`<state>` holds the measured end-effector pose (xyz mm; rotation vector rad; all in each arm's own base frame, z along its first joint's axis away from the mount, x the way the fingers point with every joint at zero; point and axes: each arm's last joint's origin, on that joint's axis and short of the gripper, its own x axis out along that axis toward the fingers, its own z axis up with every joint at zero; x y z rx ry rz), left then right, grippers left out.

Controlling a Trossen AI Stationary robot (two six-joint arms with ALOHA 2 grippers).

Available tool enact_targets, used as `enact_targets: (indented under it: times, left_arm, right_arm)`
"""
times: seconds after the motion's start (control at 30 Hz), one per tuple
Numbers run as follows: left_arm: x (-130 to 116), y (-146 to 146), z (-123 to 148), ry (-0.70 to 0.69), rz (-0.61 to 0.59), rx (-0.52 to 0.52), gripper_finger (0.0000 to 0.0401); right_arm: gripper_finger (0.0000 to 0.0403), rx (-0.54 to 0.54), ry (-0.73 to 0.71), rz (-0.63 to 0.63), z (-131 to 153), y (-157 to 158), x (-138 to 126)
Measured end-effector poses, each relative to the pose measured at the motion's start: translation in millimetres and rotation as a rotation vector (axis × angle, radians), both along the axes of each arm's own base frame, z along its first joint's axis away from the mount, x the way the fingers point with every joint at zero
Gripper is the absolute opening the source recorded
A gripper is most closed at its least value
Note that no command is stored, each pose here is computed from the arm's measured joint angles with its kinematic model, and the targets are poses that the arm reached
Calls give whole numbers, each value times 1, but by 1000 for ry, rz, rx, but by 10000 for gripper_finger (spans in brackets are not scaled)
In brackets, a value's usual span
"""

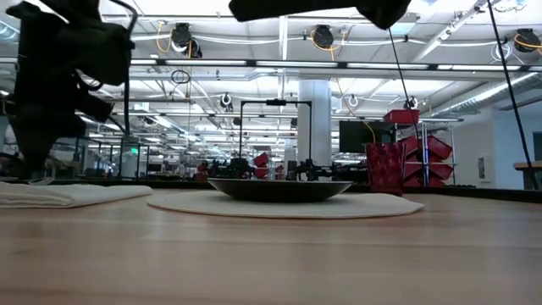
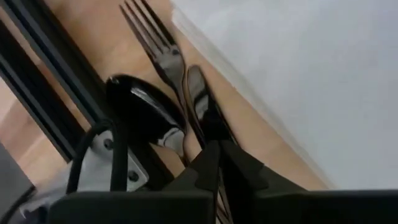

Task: Set table place
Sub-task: Put the black spoon in the middle right of the table

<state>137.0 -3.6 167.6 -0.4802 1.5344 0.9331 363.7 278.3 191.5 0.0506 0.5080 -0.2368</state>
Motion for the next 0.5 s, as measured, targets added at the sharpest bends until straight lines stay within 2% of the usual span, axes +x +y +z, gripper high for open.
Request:
enact_targets:
  times: [0.1, 0.23, 0.5]
  left_arm:
    - [1, 10, -1, 18, 36, -30, 1]
    - [1, 24, -2, 28, 93, 4, 0]
    - [11, 50, 10, -13, 59, -89, 3]
  right_arm:
    - [192, -3, -2, -8, 0, -4, 3]
    - [192, -7, -2, -6, 0, -4, 3]
    - [192, -14, 2, -2, 0, -4, 3]
